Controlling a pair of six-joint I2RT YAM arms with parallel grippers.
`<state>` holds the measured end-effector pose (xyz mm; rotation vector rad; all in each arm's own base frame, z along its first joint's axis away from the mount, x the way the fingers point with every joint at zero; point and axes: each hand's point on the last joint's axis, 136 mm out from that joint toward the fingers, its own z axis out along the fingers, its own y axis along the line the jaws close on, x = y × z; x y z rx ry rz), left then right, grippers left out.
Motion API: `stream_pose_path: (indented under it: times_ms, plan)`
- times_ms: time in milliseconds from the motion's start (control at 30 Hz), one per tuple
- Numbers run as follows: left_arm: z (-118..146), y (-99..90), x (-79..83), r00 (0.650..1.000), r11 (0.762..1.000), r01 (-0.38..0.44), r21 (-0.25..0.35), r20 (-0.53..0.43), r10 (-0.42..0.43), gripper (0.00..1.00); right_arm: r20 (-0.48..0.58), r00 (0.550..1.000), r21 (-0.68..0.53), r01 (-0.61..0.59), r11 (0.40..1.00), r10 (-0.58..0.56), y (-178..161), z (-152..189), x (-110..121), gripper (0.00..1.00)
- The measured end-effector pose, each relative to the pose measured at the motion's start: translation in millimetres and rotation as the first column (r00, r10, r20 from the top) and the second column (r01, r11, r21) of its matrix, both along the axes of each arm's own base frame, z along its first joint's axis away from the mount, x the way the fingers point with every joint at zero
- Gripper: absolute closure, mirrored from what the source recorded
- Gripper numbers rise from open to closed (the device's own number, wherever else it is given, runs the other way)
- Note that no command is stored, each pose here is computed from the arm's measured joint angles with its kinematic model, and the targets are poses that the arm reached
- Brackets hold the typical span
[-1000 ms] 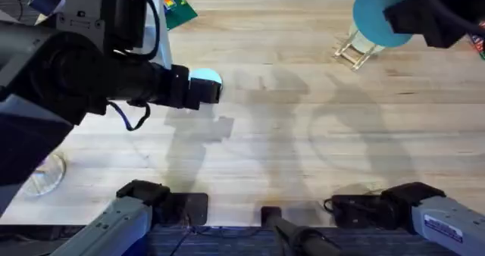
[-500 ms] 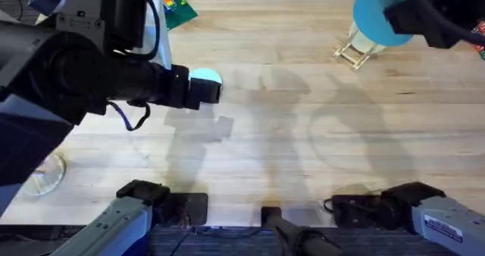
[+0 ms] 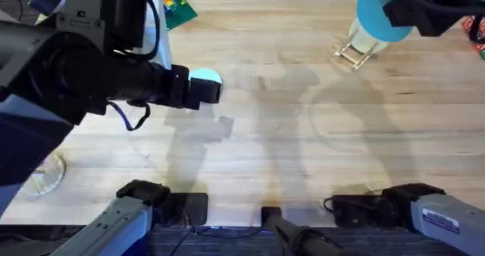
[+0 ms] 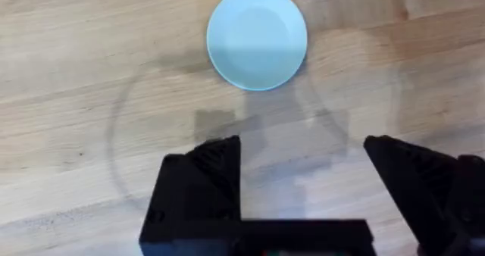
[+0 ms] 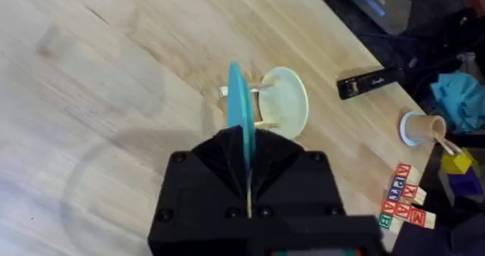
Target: Pick up the plates from the table one by one and place each into a slot on the dish rack.
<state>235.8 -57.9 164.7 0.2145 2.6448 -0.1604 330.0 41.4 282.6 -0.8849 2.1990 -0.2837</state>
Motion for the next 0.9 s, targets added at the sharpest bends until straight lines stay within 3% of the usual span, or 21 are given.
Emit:
stream_pose_path:
  times_ms: [400,900]
  plan:
    - [0.0,0.3,0.1,1.000,1.000,-0.001,0.002,0.000,0.001,0.008,0.030,1.000,-0.003,-0.005,1.000,0.005,-12.8,-3.5,26.5,0.972]
    - [-0.1,0.3,0.1,1.000,1.000,-0.001,0.002,0.000,0.001,0.007,0.037,0.999,0.031,0.012,0.999,-0.013,-28.4,-2.4,30.1,0.972]
